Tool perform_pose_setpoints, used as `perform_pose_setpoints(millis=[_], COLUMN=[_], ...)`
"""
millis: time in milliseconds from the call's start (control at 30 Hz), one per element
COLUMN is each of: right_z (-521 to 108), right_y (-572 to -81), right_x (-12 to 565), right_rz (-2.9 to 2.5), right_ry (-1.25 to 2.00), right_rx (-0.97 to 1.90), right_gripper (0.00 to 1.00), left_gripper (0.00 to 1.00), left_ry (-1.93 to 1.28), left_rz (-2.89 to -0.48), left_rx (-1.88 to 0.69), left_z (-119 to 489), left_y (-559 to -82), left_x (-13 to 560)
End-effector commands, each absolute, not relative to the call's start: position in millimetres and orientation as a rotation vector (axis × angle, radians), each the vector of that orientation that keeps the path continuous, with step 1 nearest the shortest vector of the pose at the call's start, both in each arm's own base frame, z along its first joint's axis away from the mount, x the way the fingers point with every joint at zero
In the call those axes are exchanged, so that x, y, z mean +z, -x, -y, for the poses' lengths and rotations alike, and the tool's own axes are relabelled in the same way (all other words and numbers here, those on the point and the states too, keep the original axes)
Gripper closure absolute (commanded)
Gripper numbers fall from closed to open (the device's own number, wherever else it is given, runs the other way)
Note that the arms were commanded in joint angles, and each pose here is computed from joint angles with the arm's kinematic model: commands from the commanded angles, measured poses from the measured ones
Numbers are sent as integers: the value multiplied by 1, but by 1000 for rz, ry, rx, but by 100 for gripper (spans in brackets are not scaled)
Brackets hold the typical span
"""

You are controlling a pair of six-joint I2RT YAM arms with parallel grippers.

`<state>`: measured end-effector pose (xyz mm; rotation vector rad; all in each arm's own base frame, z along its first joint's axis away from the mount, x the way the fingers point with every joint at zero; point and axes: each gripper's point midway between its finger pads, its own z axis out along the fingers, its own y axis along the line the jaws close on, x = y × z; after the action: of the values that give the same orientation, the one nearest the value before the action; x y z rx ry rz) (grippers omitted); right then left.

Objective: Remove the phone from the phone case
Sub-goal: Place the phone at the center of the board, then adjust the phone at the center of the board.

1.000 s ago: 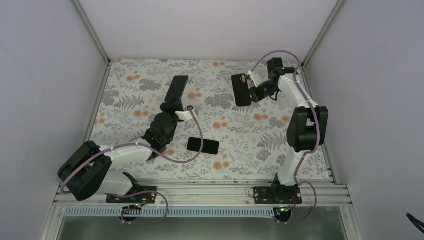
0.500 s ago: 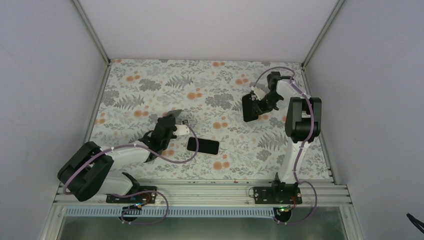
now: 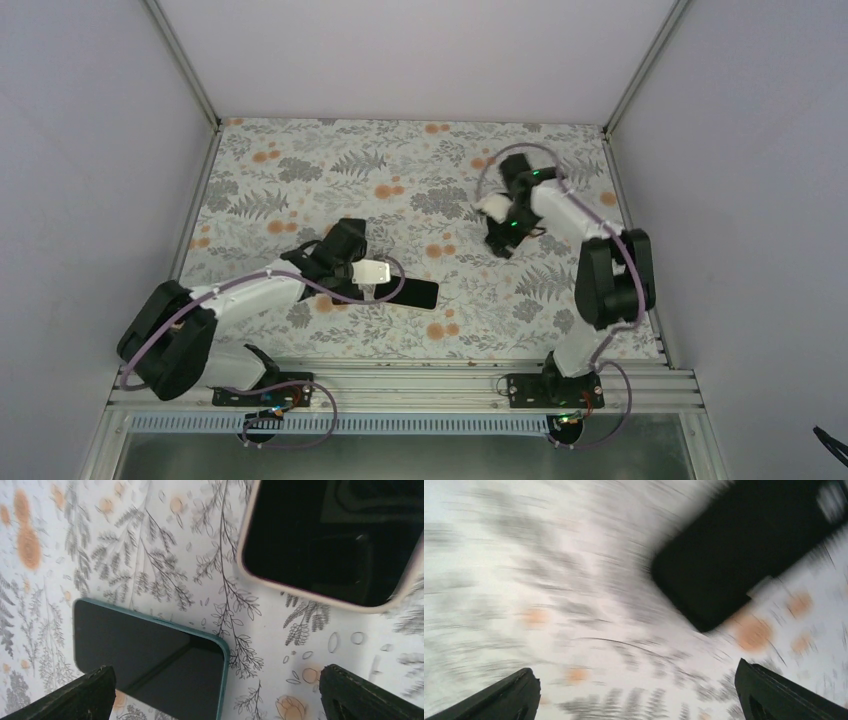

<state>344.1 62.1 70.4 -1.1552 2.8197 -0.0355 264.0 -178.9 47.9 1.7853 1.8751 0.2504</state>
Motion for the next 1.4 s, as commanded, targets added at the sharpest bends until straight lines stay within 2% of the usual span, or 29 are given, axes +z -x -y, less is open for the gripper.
perform_pose_setpoints(millis=[0,133,333,600,800,900,967,1100,1133,1167,1367], right_z=[-145,-194,-247,-295,-321,-341,-352,-374,-382,-387,-406], right_y=[-294,-287,-272,-241,-209,-185,-170,-147,-144,-144,-172], right_x=[97,97,70,45,48,52,49,37,34,31,8], right_rz=[-2451,-2345,-2263,-2174,-2038,-1939,-1891,-1825,-1806,-1798,-1821], right_ry=[1638,1699,1805,1958,2049,2125,2184,2288,2303,2308,2274], right_rx=[-54,74,212,311,320,339,339,359,361,351,191], right_gripper=[0,0,0,0,2,20,40,90,95,96,96], left_gripper=[0,0,0,0,0,0,0,0,0,0,0], left_ry=[-1677,-1533,-1232,-1064,-977,-946,-928,-913,-912,-911,-881], left_rz=[-1899,-1891,-1880,-1943,-1942,-1936,-1935,-1933,-1935,-1939,-1932], left_rx=[19,-36,-12,61,91,111,108,89,90,93,118], left_z=[197,194,152,109,97,93,92,93,92,91,81], left_y=[-253,-268,-297,-307,-312,-317,-319,-318,-317,-316,-310], left_x=[109,167,233,232,238,243,246,248,246,244,247])
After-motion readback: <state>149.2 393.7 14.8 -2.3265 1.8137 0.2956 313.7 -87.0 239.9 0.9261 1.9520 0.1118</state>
